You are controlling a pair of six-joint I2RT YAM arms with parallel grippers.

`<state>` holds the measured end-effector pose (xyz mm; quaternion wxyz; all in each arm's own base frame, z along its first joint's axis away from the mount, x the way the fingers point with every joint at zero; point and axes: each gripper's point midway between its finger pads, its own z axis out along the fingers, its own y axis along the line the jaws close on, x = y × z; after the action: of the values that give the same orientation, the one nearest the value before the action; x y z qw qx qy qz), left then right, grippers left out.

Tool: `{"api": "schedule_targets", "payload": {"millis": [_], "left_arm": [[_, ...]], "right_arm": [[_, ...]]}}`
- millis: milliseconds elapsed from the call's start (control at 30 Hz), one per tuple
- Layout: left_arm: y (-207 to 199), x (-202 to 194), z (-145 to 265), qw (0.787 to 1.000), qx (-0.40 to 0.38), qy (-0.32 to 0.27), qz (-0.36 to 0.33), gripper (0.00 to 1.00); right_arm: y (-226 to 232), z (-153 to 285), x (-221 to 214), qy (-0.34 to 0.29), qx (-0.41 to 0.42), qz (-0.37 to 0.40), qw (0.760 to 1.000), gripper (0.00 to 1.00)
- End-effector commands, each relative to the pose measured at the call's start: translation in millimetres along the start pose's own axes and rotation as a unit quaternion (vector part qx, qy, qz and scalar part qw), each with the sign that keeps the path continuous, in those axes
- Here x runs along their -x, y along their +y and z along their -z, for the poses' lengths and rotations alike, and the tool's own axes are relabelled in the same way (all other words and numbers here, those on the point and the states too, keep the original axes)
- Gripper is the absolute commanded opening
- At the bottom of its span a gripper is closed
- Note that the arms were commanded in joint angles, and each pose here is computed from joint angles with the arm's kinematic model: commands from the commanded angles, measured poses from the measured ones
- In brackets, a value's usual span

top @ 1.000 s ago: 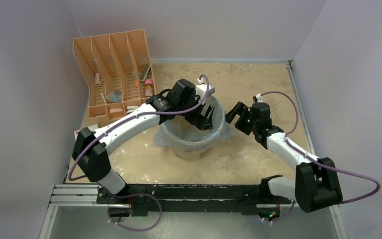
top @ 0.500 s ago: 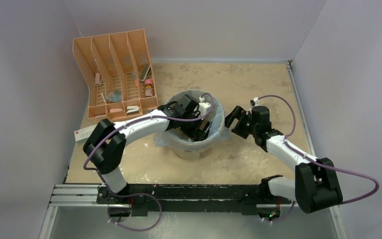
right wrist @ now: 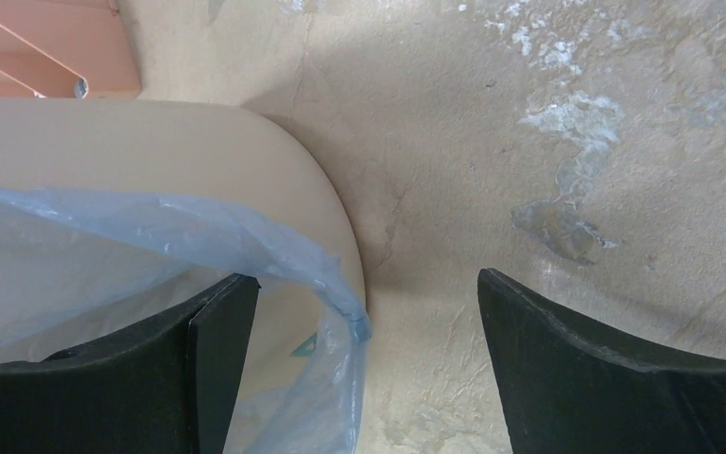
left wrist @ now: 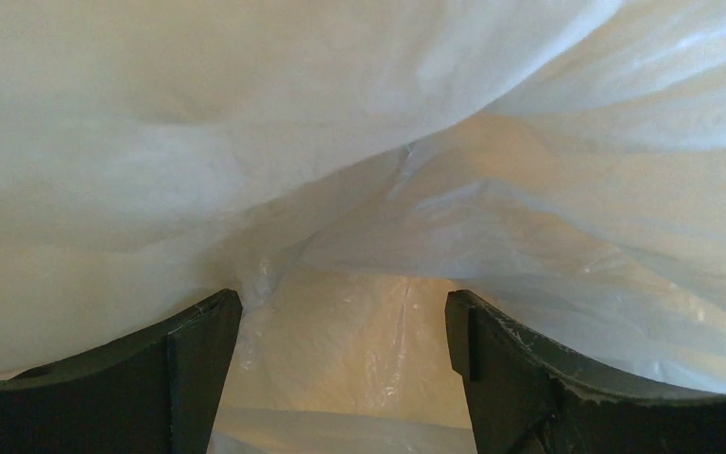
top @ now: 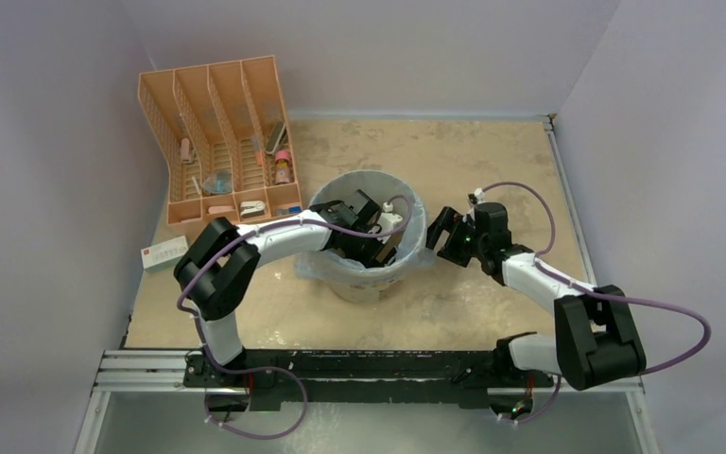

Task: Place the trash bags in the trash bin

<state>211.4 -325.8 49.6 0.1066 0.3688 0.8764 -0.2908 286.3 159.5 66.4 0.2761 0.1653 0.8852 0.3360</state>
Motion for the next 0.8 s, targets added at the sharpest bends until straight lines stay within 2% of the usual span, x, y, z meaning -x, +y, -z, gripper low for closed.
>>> {"api": "schedule_targets", "payload": {"millis": [0, 133, 300, 400, 500, 633, 767], "left_arm": [[-3.1, -4.0, 1.9, 1.000, -0.008, 0.006, -0.030, 0.80], [6.0, -24.1, -10.3, 0.999, -0.006, 0.046, -0.024, 0.79], [9.4, -29.5, -9.6, 0.998, 0.002, 0.049, -0.024, 0.79], [4.3, -17.6, 2.4, 0.999, 0.008, 0.017, -0.035, 0.79], [-13.3, 11.0, 23.5, 0.998, -0.007, -0.033, -0.055, 0.80], [-33.3, 40.3, 48.9, 0.994, -0.024, -0.080, -0.076, 0.80], [-44.0, 41.1, 58.5, 0.992, -0.042, -0.083, -0.085, 0.80]], "right_arm": [[2.9, -0.2, 7.9, -0.014, 0.012, 0.058, 0.998, 0.88], [-12.4, -0.9, 1.0, 0.010, -0.025, 0.067, 0.997, 0.89], [-0.6, 10.1, 15.4, -0.022, -0.024, 0.062, 0.998, 0.89], [9.9, 22.9, 29.7, -0.058, -0.023, 0.059, 0.996, 0.90], [18.6, 31.6, 36.9, -0.079, -0.012, 0.060, 0.995, 0.91], [20.0, 31.5, 34.1, -0.070, -0.008, 0.062, 0.996, 0.90], [16.5, 26.6, 26.3, -0.055, -0.004, 0.056, 0.997, 0.88]]}}
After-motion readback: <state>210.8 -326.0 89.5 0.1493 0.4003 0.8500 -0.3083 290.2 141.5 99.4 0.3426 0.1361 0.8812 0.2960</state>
